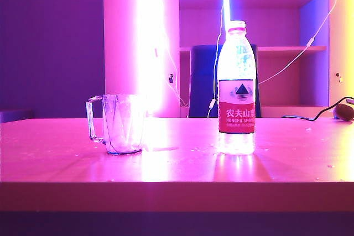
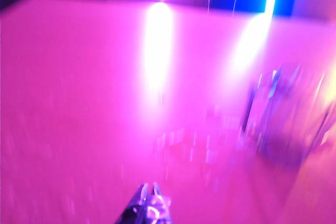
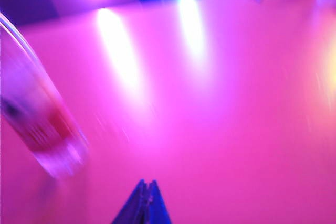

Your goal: Pick up the mineral water bottle on the table and pour water into the mug until it's half full.

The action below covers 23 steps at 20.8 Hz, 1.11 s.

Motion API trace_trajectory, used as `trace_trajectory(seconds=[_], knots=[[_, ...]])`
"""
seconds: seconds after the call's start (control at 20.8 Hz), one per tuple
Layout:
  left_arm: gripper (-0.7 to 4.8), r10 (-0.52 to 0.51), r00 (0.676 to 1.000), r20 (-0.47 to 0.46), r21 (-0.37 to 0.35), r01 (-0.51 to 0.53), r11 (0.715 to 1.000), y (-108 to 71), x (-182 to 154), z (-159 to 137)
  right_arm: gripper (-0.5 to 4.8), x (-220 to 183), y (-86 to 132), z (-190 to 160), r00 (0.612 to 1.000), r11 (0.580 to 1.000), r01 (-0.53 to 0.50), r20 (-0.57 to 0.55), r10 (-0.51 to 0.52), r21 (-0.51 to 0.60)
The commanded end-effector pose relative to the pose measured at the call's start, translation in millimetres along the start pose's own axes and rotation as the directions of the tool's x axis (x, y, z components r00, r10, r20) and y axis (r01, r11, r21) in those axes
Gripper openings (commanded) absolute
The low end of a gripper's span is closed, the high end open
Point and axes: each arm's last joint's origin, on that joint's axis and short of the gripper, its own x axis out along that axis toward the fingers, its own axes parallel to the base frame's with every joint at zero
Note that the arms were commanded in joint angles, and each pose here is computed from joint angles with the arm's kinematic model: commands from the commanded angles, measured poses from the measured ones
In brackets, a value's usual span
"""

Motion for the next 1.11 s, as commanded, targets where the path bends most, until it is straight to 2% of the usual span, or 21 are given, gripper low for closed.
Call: trace_trajectory(seconds=[0.05, 0.19, 0.24, 0.29, 0.34, 0.39, 0.43, 0.48, 0.53, 0.58, 0.63, 0.67, 0.77, 0.82, 0.91, 1.11], knots=[[-0.05, -0.020, 0.986, 0.166, 0.010, 0.019, 1.000, -4.8, -14, 43, -0.05, -19, 7, 40, 0.998, 0.999, -0.017, 0.060, 0.019, -0.035], [-0.05, -0.034, 0.966, 0.256, 0.023, 0.029, 0.999, -8.2, -29, 72, -0.06, -38, 15, 73, 0.996, 0.994, -0.059, 0.067, 0.065, -0.093], [-0.05, -0.076, 0.960, 0.270, 0.046, 0.066, 0.997, -10.4, -33, 81, -0.06, -44, 20, 88, 0.990, 0.969, -0.130, 0.030, 0.140, -0.210], [-0.05, -0.119, 0.959, 0.256, 0.074, 0.103, 0.992, -12.1, -35, 84, -0.06, -45, 23, 97, 0.985, 0.943, -0.165, -0.004, 0.172, -0.288], [-0.05, -0.210, 0.957, 0.201, 0.123, 0.188, 0.974, -15.0, -35, 86, -0.04, -44, 26, 111, 0.979, 0.898, -0.202, -0.059, 0.194, -0.392], [-0.05, -0.273, 0.951, 0.149, 0.135, 0.254, 0.958, -16.8, -33, 86, 0.10, -42, 28, 117, 0.976, 0.883, -0.218, -0.075, 0.206, -0.416], [-0.05, -0.362, 0.931, 0.046, 0.120, 0.354, 0.927, -19.1, -27, 84, 0.89, -36, 32, 127, 0.963, 0.864, -0.269, -0.095, 0.253, -0.425], [-0.05, -0.397, 0.918, -0.009, 0.097, 0.396, 0.913, -19.9, -24, 83, 1.51, -30, 35, 133, 0.948, 0.850, -0.316, -0.100, 0.303, -0.421], [-0.05, -0.470, 0.874, -0.121, 0.038, 0.478, 0.878, -21.5, -16, 80, 2.33, -18, 40, 139, 0.906, 0.817, -0.413, -0.092, 0.413, -0.403], [-0.05, -0.490, 0.857, -0.158, 0.010, 0.497, 0.867, -21.8, -12, 79, 2.45, -9, 42, 143, 0.878, 0.804, -0.465, -0.081, 0.471, -0.371], [-0.05, -0.491, 0.843, -0.218, -0.030, 0.497, 0.867, -21.4, -5, 79, 2.54, 7, 46, 148, 0.849, 0.804, -0.517, -0.060, 0.525, -0.295], [-0.05, -0.485, 0.842, -0.235, -0.038, 0.491, 0.871, -21.1, -2, 79, 2.79, 18, 47, 149, 0.843, 0.811, -0.529, -0.049, 0.535, -0.250], [-0.05, -0.480, 0.838, -0.259, -0.025, 0.491, 0.871, -20.9, 5, 83, 2.89, 51, 52, 144, 0.835, 0.816, -0.547, -0.048, 0.549, -0.186], [-0.05, -0.476, 0.839, -0.264, 0.003, 0.494, 0.869, -20.8, 6, 84, 2.89, 72, 54, 135, 0.828, 0.814, -0.559, -0.057, 0.558, -0.159], [-0.05, -0.472, 0.844, -0.256, 0.013, 0.491, 0.871, -20.8, 7, 86, 3.03, 106, 59, 113, 0.815, 0.807, -0.579, -0.111, 0.569, -0.115], [-0.05, -0.468, 0.843, -0.265, 0.003, 0.487, 0.874, -20.7, 6, 85, 3.49, 158, 64, 70, 0.798, 0.801, -0.592, -0.195, 0.570, -0.083]])
